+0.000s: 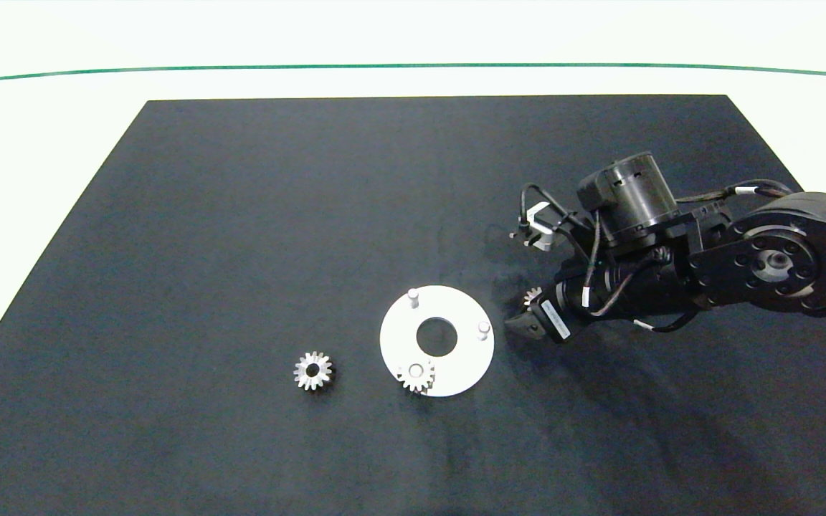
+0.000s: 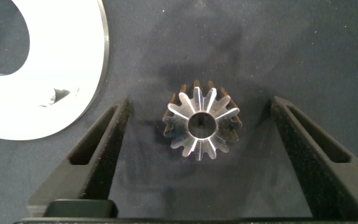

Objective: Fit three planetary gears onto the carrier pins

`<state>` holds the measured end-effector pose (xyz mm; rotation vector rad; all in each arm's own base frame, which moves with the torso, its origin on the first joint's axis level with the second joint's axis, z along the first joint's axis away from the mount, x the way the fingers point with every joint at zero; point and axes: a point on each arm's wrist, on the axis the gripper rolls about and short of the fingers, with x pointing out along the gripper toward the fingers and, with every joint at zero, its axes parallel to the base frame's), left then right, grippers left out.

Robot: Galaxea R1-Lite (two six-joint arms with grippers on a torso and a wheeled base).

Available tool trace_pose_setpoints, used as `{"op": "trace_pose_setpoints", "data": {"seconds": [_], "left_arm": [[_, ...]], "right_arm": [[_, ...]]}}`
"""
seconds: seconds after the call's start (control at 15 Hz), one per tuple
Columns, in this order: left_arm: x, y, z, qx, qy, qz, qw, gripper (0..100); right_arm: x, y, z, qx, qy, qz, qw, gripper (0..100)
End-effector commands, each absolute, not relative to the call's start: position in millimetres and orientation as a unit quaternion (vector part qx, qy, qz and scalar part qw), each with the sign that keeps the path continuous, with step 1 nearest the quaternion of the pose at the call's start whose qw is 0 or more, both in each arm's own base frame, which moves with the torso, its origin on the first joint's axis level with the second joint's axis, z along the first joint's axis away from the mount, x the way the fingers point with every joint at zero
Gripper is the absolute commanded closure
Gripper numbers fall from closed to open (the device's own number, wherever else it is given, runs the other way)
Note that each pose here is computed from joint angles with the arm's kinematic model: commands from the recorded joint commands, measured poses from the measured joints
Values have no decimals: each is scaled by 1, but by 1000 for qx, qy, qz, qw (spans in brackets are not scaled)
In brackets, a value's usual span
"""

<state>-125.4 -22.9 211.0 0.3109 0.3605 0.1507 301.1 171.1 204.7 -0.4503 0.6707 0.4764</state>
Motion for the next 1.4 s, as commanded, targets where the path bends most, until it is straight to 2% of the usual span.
{"op": "trace_pose_setpoints", "data": {"seconds": [0.07,1.0,1.4], "left_arm": [[-126,-23,210,155,181,74,968,0],[-128,-24,214,156,172,76,970,0],[-133,-24,213,156,185,77,967,0]], "right_arm": [[301,171,204,-219,325,230,891,15],[301,171,203,-220,328,230,890,43],[300,171,202,-220,328,230,889,55]]}}
